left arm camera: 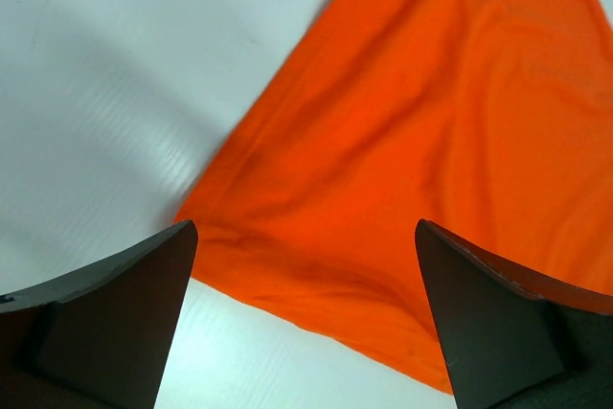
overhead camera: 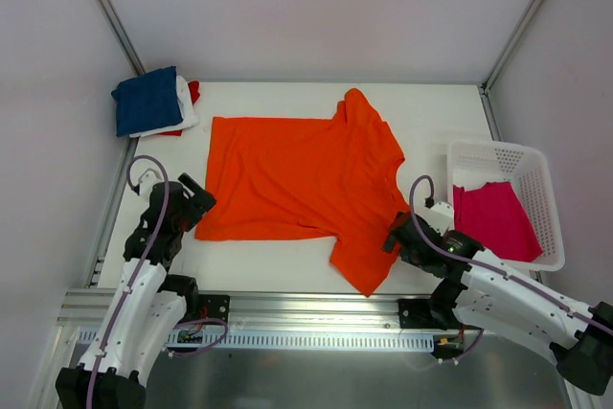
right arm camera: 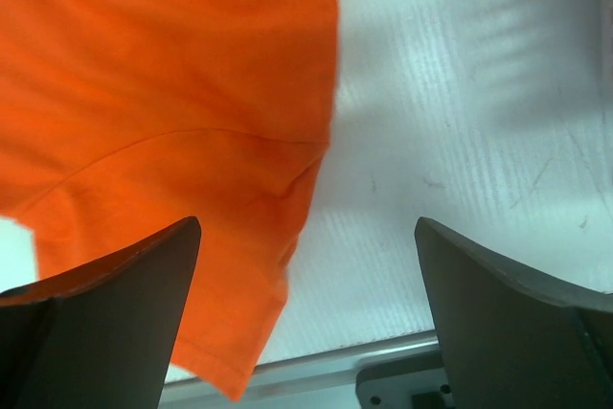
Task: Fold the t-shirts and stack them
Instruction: Fold the tshirt
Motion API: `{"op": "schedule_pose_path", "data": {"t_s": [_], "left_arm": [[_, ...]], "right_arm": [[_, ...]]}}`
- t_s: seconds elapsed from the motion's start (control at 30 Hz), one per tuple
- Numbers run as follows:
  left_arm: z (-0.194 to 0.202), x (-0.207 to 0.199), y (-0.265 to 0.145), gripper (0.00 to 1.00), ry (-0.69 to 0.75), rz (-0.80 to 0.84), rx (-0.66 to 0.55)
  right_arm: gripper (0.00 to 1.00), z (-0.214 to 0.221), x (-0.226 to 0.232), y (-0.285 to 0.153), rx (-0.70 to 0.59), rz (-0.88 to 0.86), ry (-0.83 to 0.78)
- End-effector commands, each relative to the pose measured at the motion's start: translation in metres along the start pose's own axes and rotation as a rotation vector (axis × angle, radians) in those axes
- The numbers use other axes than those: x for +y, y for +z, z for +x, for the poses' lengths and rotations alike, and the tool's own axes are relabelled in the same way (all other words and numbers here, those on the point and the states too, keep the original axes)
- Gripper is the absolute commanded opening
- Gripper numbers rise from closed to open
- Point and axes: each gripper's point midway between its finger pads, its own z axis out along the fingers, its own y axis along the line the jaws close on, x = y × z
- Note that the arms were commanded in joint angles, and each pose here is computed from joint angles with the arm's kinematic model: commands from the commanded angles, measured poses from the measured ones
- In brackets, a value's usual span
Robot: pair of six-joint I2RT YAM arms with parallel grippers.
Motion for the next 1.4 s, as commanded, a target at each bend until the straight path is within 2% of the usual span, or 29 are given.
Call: {"op": "schedule_pose_path", "data": {"t_s": [0.0,0.13,0.27,0.33,0.37,0.4,0.5,0.53,0.77,1.03,1.37], "left_arm": [[0.004,-0.013,-0.013,0.99,0.028,0.09,0.037],[0.032,0.003,-0.01,0.99,0.039,0.069,0.101],[0.042,0.004,-0.009,0.98,0.037,0.071,0.123],[0.045,0.005,-0.009,0.98,0.041,0.067,0.128],[0.046,0.005,-0.009,0.98,0.042,0.07,0.131],[0.046,0.005,-0.009,0.98,0.042,0.07,0.131],[0.046,0.005,-0.009,0.98,0.049,0.076,0.124],[0.046,0.004,-0.01,0.98,0.053,0.08,0.125],[0.048,0.003,-0.01,0.98,0.08,0.079,0.13],[0.049,0.003,-0.009,0.98,0.09,0.078,0.132],[0.05,0.005,-0.008,0.98,0.086,0.069,0.133]], "right_arm": [[0.99,-0.011,0.008,-0.018,-0.015,-0.041,0.032],[1.0,0.003,0.026,-0.025,0.024,-0.134,0.079],[1.0,0.029,0.045,-0.035,0.059,-0.216,0.104],[0.99,0.038,0.046,-0.034,0.054,-0.188,0.157],[0.99,0.05,0.042,-0.032,0.05,-0.158,0.099],[0.99,0.056,0.042,-0.032,0.051,-0.137,0.143],[0.99,0.082,0.039,-0.031,0.051,-0.076,0.079],[0.99,0.087,0.042,-0.032,0.048,-0.067,0.132],[0.99,0.115,0.044,-0.034,0.04,-0.054,0.145],[0.96,0.106,0.038,-0.024,0.001,-0.083,0.169],[0.93,0.094,0.072,-0.035,-0.031,-0.102,0.122]]}}
